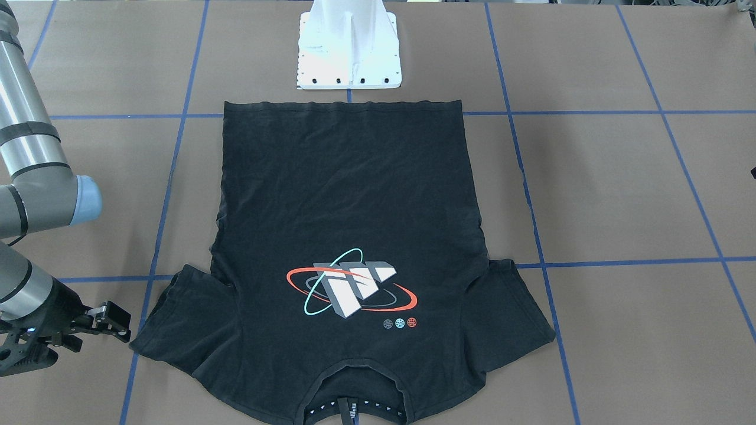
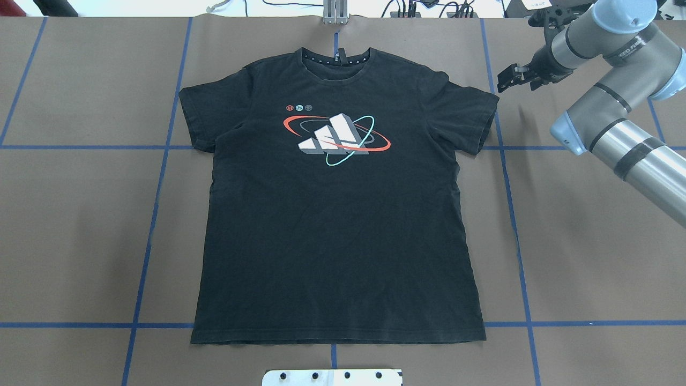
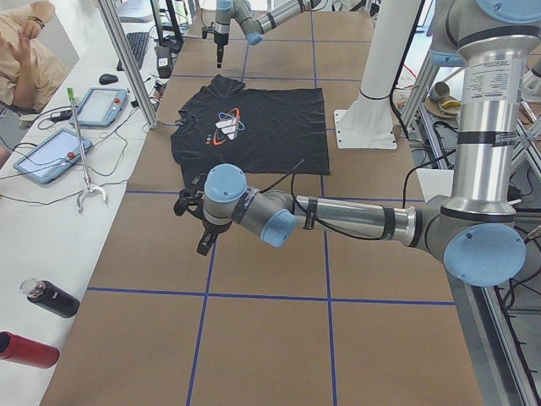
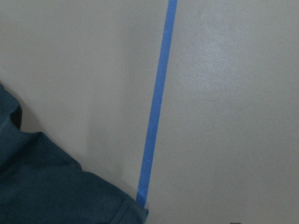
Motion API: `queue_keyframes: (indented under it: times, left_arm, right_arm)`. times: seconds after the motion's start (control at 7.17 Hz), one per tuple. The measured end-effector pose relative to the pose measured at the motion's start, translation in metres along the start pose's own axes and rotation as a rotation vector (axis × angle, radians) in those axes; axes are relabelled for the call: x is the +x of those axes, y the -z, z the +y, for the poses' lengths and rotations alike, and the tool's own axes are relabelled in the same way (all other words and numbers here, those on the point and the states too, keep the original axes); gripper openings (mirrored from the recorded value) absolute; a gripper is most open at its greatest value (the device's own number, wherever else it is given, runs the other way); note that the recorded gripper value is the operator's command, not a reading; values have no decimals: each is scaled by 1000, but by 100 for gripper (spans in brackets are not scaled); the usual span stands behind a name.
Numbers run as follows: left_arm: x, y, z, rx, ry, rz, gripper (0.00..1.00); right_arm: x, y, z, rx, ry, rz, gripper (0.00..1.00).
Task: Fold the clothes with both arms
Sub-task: 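Move the right gripper toward the shirt's shoulder farthest from the robot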
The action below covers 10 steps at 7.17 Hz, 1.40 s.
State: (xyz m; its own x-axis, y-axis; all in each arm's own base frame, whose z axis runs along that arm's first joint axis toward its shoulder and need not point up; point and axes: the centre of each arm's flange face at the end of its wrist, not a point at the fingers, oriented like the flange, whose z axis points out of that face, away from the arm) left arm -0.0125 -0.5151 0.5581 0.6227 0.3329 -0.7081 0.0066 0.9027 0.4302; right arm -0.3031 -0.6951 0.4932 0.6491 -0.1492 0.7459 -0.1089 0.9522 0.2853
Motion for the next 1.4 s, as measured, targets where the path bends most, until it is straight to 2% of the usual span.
queue_keyframes:
  times: [0.28,0.42,0.56,0.84,0.98,1.12,1.26,1.4]
  left_arm:
    - [1,-3,0,-5,-2,2,99]
    - [1,-4,0,-7,-2,3,99]
    - [1,-5,0,-9,-2,3,99]
    - [0,-6,0,-9,-2,3,99]
    - [0,-6,0,-10,-1,4,99]
    - [0,-7,0,-11,-1,4,99]
    - [0,-7,0,-12,-1,4,99]
    - [0,-8,0,-13,-1,4,99]
  right_arm:
    - [-10,-15,1,46,38,0,77]
    - [-12,-21,5,47,47,-2,73]
    - [-13,-25,8,44,51,-3,56]
    - [-17,-31,13,36,57,-4,52]
    - [-19,-32,14,35,58,-5,39]
    - [-20,-33,14,34,59,-3,5]
    - [-21,-35,14,33,59,0,0]
    - [-21,-37,15,33,60,4,0]
